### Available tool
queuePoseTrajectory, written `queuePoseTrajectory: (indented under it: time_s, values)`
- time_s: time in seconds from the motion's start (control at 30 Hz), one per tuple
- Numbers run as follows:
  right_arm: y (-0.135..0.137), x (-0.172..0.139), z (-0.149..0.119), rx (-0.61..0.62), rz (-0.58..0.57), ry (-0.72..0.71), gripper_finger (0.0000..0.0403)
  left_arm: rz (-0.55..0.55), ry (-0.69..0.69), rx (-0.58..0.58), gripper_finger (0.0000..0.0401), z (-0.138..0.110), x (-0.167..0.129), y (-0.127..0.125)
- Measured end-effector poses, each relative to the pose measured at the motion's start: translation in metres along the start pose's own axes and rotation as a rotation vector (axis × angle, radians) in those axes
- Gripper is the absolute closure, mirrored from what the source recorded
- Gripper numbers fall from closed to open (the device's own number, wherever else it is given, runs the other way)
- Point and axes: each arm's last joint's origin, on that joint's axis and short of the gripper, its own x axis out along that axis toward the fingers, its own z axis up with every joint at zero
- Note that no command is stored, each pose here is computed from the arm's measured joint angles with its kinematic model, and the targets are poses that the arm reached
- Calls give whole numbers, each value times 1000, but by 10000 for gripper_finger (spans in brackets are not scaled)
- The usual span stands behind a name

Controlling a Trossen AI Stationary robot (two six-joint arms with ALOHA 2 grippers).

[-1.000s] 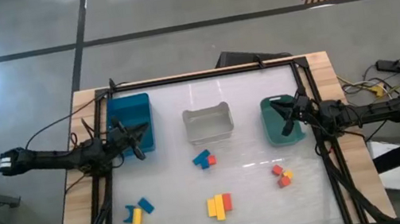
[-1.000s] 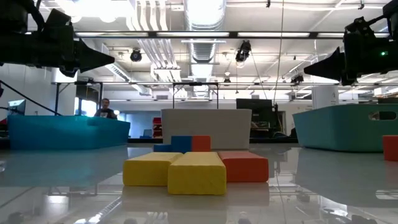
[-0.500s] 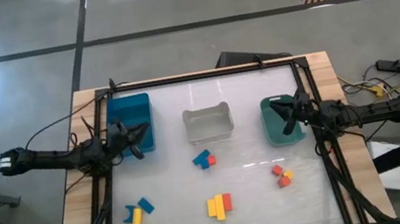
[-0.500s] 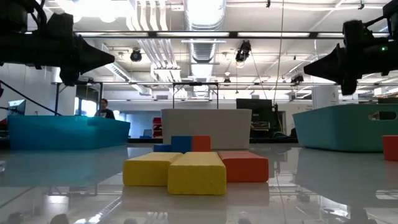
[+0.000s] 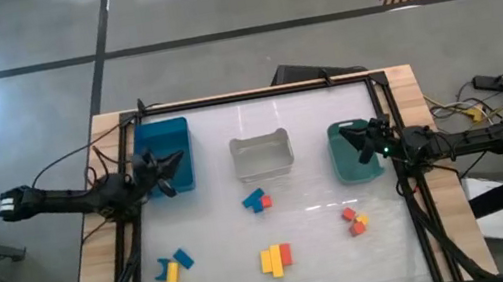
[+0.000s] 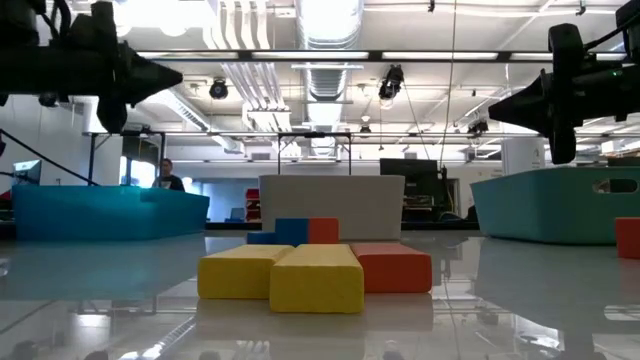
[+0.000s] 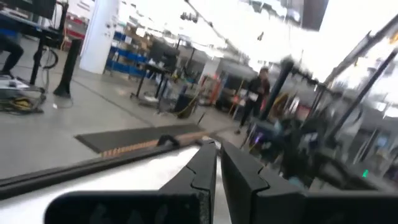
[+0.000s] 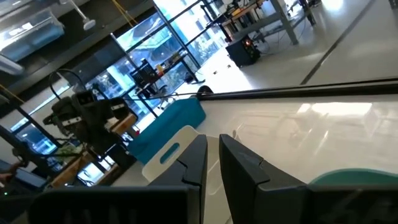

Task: Sort & place blocks by color
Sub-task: Put the orange block into the green bin

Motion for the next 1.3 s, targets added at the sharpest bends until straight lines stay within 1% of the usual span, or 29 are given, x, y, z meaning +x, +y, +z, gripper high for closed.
queuePoseTrajectory:
  time_s: [0.1,0.23,0.47,0.53,0.63,0.77,0.87,0.97,1.13,1.3]
  values:
    - [0,0,1,10,0,-7,371,-19,-67,-54,393,7,0,-2]
    - [2,0,3,11,12,-29,371,-43,-172,-26,393,19,-2,-4]
    - [14,-2,14,-29,213,-90,371,-50,-314,66,393,34,-5,-6]
    - [16,-2,17,-49,235,-111,371,-47,-318,87,393,34,-5,-6]
    - [18,-1,18,-91,227,-99,371,-47,-317,85,393,33,-5,-6]
    - [27,2,28,-148,224,-103,371,-44,-314,105,393,33,-5,-6]
    - [35,6,35,-216,212,-91,371,-42,-314,116,393,33,-5,-6]
    - [44,15,39,-278,192,-58,371,-42,-309,117,393,32,-4,-6]
    - [55,34,36,-386,158,38,371,-41,-297,124,393,30,-3,-6]
    - [71,45,30,-465,201,114,371,-40,-278,136,393,28,-1,-7]
